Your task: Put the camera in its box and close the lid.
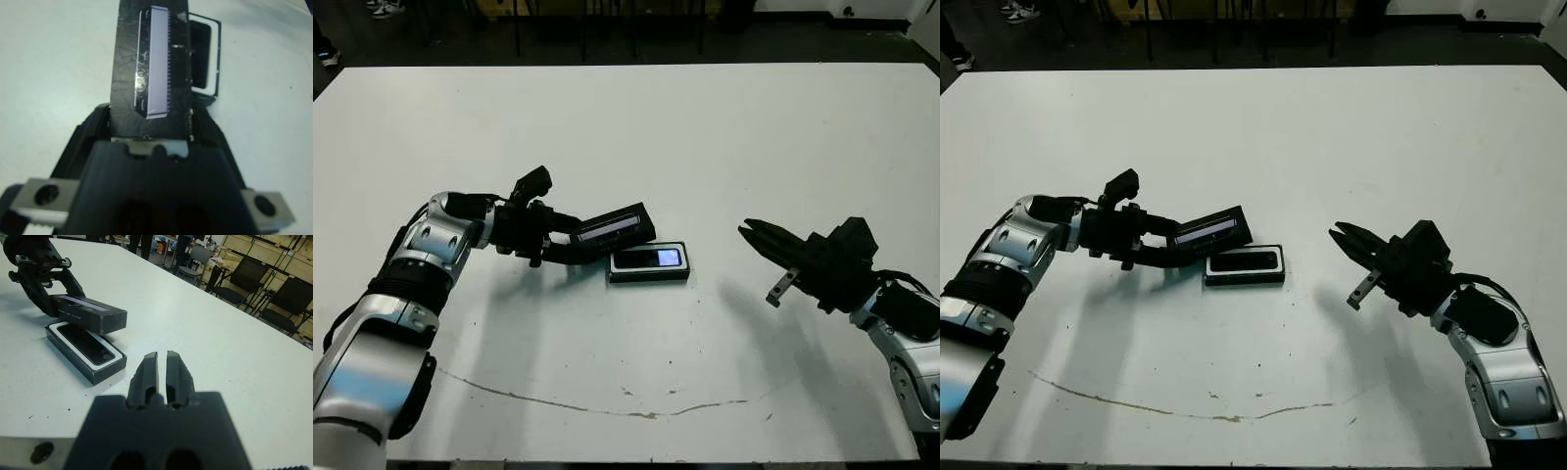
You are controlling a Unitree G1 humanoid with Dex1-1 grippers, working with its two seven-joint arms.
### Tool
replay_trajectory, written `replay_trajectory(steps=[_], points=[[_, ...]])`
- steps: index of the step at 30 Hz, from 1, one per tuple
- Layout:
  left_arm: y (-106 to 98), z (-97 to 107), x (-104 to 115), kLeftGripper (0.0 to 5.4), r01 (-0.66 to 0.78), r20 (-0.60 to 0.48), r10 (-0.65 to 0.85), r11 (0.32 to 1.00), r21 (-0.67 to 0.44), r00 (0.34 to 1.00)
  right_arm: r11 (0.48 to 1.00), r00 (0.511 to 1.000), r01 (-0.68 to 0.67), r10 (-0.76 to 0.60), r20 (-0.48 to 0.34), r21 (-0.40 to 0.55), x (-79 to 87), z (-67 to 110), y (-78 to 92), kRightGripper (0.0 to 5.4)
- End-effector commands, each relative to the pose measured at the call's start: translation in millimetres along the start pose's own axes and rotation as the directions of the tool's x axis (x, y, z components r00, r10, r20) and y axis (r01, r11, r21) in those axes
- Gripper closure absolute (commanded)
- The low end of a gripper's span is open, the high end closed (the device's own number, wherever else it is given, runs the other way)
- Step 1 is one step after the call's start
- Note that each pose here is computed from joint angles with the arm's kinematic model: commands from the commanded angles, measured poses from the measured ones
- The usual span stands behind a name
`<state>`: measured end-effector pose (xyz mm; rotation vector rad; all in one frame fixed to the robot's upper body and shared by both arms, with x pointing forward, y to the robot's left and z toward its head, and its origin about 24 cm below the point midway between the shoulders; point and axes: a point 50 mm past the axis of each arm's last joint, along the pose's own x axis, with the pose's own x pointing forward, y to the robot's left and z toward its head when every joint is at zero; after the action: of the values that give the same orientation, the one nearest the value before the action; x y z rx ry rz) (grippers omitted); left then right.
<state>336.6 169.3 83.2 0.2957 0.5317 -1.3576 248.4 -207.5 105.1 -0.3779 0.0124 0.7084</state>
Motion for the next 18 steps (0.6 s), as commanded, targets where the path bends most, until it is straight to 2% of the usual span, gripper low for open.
replay_trajectory(steps=[1,11,18], points=[[-0.8,-9.7,-4.6,2.74,0.041,-0.082,-0.040,0.999,0.007,0.996,1.000,1.000,-0.008,0.008,-0.016,0.005,-0.7,-6.2,1.6,5.40],[1.8,-9.0,-10.9,2.74,0.126,-0.138,-0.128,0.992,-0.027,0.982,1.000,1.000,-0.008,0.008,-0.021,0.010,-0.1,-8.0,2.6,5.40],[1.0,-10.8,6.8,2.74,0.109,-0.145,-0.113,0.993,-0.033,0.983,1.000,1.000,-0.013,0.013,-0.024,0.016,-0.4,-9.2,2.9,5.40]])
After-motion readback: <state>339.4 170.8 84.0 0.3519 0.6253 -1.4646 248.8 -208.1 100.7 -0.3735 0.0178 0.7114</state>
